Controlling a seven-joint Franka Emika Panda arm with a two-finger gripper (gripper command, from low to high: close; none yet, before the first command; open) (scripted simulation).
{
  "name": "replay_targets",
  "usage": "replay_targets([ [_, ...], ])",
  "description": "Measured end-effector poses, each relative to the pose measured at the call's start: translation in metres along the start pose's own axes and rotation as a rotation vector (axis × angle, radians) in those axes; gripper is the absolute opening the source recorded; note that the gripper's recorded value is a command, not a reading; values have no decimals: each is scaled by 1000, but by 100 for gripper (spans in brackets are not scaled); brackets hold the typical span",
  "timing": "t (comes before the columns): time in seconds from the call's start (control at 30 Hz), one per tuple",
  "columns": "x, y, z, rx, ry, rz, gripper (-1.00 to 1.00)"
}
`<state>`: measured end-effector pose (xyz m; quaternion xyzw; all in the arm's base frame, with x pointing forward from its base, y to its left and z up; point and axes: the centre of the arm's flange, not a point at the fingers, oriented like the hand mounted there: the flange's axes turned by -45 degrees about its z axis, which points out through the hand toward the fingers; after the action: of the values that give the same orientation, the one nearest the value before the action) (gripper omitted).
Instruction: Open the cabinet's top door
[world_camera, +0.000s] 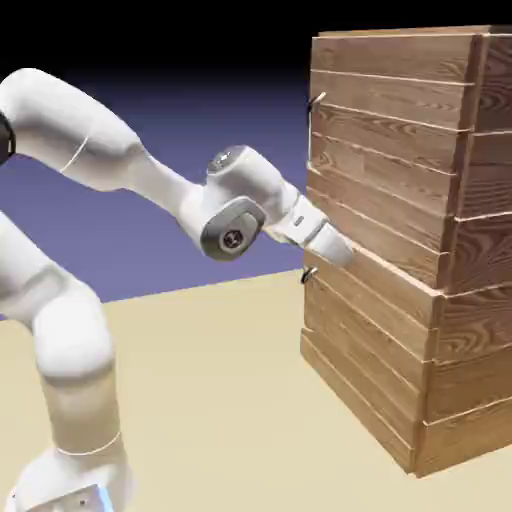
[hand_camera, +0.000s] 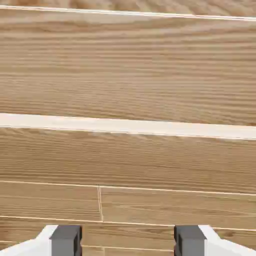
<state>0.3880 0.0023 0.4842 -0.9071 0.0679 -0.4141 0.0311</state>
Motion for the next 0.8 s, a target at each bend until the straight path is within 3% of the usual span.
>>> replay_targets([
  [0.37, 54, -16, -76, 93, 226, 786, 0],
  [0.8, 72, -69, -141, 401, 362, 1612, 0],
])
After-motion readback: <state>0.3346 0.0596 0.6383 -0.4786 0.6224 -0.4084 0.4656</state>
